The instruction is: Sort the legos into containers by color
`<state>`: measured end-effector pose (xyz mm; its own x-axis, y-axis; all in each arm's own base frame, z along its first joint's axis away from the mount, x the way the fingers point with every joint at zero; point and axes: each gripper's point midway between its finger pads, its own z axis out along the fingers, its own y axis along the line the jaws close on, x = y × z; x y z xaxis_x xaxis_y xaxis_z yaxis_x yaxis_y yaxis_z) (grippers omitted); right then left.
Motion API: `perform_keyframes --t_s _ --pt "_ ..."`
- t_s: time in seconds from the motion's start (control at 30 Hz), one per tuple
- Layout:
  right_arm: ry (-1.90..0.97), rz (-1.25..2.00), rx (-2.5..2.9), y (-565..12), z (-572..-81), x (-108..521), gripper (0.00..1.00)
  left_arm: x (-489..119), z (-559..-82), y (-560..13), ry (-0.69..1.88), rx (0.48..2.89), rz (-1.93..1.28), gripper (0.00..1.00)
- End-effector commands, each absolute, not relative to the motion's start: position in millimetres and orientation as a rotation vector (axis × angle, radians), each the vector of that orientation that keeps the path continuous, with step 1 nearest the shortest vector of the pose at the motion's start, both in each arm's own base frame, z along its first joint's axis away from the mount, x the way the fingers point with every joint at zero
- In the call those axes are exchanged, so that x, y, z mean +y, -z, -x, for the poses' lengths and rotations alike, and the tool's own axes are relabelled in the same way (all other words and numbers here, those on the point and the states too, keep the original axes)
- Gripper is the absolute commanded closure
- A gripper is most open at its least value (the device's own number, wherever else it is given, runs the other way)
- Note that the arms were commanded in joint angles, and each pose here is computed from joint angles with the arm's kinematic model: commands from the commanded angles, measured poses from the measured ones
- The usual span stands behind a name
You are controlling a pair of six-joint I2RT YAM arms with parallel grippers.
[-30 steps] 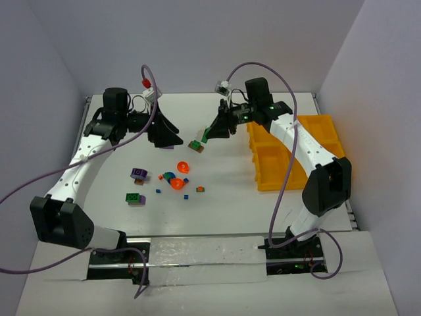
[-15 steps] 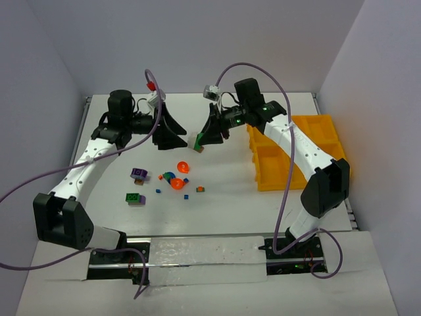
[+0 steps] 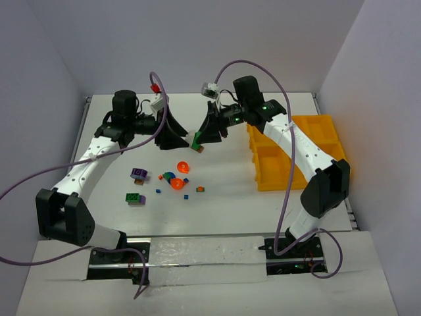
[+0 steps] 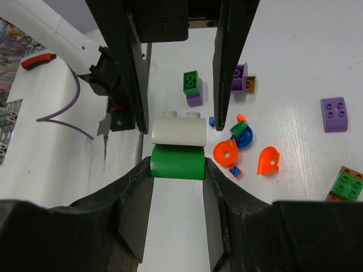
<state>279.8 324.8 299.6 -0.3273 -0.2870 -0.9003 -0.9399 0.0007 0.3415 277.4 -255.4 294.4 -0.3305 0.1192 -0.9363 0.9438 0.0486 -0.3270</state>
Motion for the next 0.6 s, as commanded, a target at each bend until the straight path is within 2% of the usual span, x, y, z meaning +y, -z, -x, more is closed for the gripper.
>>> perform_keyframes --t_s 0.0,0.13,0.37,0.47,0.5,0.57 --pt "-1.343 1.313 1.538 -335 -273 330 1.0 -260 -275 -313 1.372 1.471 -1.169 0.39" --pt "-1.332 1.316 1.534 -335 -275 331 1.0 -261 -273 -315 1.389 1.463 -1.18 0.43" --pt "-1.262 1.298 1.547 -333 -284 330 1.0 -264 -274 -316 1.414 1.476 -1.18 0.62" --pt "-1.234 1.301 1.557 -329 -286 329 1.0 -264 -276 -314 1.421 1.494 -1.17 0.74" --pt "-1.223 1.305 1.562 -327 -286 327 1.0 -264 -276 -314 1.421 1.5 -1.167 0.83" --pt "-1.203 1.311 1.572 -322 -286 325 1.0 -264 -277 -313 1.413 1.51 -1.16 0.94"
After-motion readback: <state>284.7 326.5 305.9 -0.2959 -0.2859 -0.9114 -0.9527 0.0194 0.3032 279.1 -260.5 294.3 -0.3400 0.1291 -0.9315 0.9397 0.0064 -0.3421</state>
